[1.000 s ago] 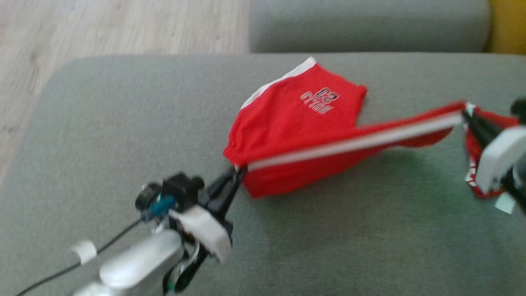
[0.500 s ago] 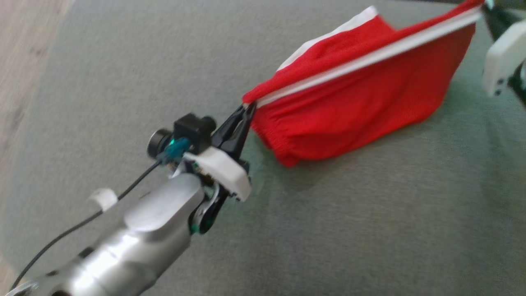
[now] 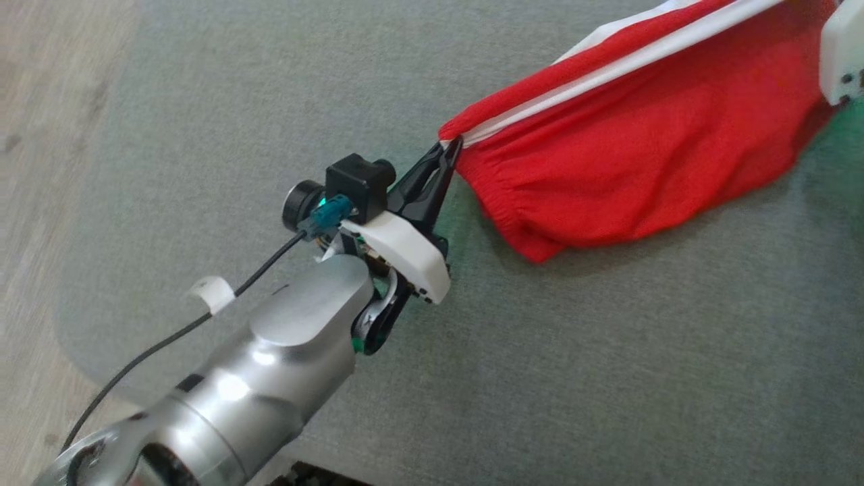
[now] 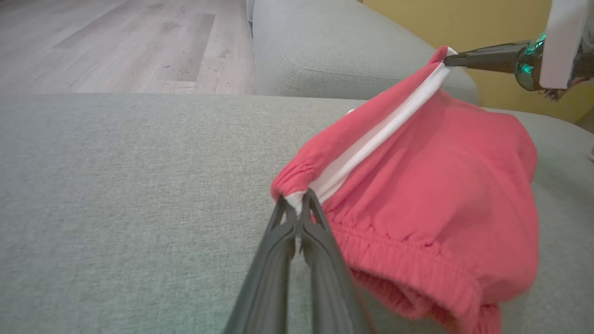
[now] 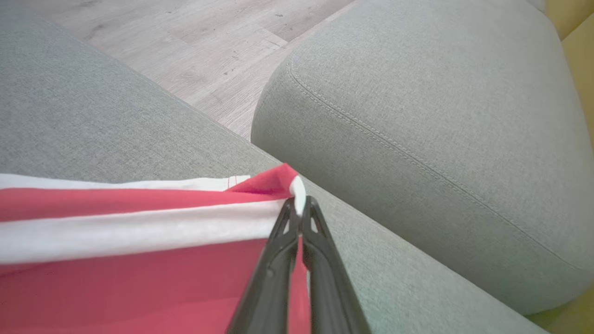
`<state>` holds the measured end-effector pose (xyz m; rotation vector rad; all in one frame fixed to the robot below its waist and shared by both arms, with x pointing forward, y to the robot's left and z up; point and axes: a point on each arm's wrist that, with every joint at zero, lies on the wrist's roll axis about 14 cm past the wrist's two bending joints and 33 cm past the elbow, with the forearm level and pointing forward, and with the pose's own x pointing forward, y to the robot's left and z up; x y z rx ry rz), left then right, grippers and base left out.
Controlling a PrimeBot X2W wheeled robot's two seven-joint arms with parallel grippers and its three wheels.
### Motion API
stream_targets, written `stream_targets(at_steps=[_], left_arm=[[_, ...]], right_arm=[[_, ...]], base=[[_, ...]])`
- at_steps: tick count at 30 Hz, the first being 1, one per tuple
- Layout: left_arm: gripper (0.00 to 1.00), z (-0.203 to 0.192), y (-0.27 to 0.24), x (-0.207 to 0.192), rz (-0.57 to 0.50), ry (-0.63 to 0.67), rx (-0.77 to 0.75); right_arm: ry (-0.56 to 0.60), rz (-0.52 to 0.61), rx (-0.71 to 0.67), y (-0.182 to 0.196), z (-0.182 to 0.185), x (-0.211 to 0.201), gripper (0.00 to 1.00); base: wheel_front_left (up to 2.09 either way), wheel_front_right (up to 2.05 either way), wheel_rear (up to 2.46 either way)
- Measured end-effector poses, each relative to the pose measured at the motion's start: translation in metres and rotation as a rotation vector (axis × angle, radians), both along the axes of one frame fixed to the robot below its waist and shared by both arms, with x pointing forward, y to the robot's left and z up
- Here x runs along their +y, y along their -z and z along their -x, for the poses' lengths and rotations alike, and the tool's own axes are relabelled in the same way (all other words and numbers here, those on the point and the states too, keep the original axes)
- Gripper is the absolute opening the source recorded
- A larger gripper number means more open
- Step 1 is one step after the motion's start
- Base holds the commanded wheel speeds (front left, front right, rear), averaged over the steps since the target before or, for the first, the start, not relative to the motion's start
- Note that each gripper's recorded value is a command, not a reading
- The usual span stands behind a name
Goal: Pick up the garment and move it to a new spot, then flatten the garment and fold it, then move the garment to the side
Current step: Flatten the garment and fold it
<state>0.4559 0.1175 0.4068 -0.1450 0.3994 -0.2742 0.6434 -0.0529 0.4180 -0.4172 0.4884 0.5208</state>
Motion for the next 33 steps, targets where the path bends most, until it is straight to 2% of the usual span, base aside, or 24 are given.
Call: stream_targets(at_steps=[8,9,10,11,12,17,21,25,28,33], left_arm=[[0.00,-0.006,0.007,0.005,-0.002,-0.011,0.013],[0.07,-0.007,0.008,0.006,-0.001,-0.013,0.013],[0.48,-0.008,0.009,0.007,-0.002,-0.015,0.015],[0.82,-0.009,0.010,0.006,-0.003,-0.014,0.015],[1.00,-0.009,0.011,0.006,-0.005,-0.014,0.015],[1.00,-0.010,0.016,0.010,-0.031,-0.017,0.023],[1.00,-0.012,0.005,0.012,-0.040,-0.024,-0.006],[1.00,-0.020,-0.021,0.024,-0.051,-0.067,-0.080],[1.00,-0.022,-0.048,0.038,-0.053,-0.112,-0.160],[1.00,-0.012,-0.087,0.056,-0.059,-0.192,-0.283]], right_arm=[[-0.021,0.013,0.009,0.015,-0.016,0.015,0.00],[-0.021,0.019,0.014,0.018,-0.017,0.015,0.74],[-0.020,0.024,0.019,0.021,-0.018,0.014,1.00],[-0.015,0.023,0.022,0.023,-0.019,0.013,1.00],[-0.011,0.026,0.025,0.025,-0.020,0.012,1.00],[0.010,0.015,0.002,0.022,-0.025,0.004,1.00],[0.035,-0.036,-0.028,0.008,-0.024,0.002,1.00],[0.063,-0.153,-0.106,-0.025,-0.024,0.004,1.00],[0.073,-0.292,-0.203,-0.060,-0.019,0.012,1.00],[0.074,-0.437,-0.291,-0.089,0.011,0.018,1.00]], base=[[0.00,0.00,0.00],[0.00,0.00,0.00],[0.00,0.00,0.00],[0.00,0.00,0.00],[0.00,0.00,0.00],[0.00,0.00,0.00],[0.00,0.00,0.00],[0.00,0.00,0.00],[0.00,0.00,0.00],[0.00,0.00,0.00]])
